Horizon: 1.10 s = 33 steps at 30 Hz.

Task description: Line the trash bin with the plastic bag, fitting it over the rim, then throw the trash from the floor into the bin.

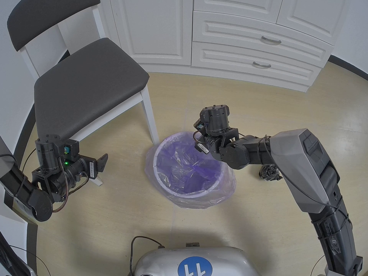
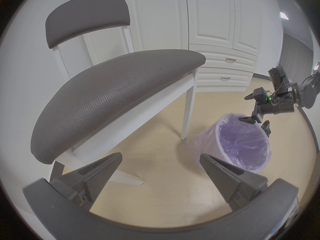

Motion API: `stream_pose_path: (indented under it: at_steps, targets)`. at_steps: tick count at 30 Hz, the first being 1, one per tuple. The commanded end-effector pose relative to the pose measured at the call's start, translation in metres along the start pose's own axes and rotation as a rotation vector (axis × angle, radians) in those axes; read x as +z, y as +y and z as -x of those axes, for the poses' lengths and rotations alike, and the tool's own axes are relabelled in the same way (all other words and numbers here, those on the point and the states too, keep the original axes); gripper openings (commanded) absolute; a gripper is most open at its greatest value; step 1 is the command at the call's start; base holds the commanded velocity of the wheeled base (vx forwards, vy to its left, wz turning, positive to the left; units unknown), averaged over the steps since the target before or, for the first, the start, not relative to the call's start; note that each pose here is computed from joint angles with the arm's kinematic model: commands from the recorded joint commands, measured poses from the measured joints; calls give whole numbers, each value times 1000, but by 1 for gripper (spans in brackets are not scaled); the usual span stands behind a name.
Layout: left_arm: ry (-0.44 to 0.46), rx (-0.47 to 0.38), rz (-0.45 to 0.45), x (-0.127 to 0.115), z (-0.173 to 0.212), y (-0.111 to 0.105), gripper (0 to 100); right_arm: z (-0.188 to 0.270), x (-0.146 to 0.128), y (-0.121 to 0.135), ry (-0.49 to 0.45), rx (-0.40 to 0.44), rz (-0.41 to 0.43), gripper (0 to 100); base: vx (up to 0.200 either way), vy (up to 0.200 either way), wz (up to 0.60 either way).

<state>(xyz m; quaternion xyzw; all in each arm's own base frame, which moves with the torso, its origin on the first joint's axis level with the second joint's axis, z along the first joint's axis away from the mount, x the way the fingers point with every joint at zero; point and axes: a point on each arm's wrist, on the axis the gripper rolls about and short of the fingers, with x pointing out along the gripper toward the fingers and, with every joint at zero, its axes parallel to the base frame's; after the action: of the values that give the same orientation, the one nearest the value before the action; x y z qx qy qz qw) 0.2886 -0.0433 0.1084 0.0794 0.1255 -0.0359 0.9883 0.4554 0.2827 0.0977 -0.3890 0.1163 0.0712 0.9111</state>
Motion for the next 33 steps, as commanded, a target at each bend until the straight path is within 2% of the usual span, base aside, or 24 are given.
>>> stream_pose_path:
  at_steps: [1, 13, 17, 23, 33]
  targets:
    - [9, 0, -1, -2, -2, 0, 100, 5, 7, -11, -17, -15, -12, 100, 0, 0, 0]
    - [-3, 3, -3, -3, -3, -1, 100, -2, -1, -24, -14, -36, -22, 100, 0, 0, 0]
    - [-9, 2, -4, -5, -4, -1, 100, -7, -3, -28, -39, -72, -48, 100, 0, 0, 0]
    - [-9, 2, -6, -7, -5, -2, 100, -16, -8, -26, -68, -114, -80, 100, 0, 0, 0]
    - [4, -4, -8, -11, -8, -4, 100, -32, -27, -17, -70, -132, -91, 100, 0, 0, 0]
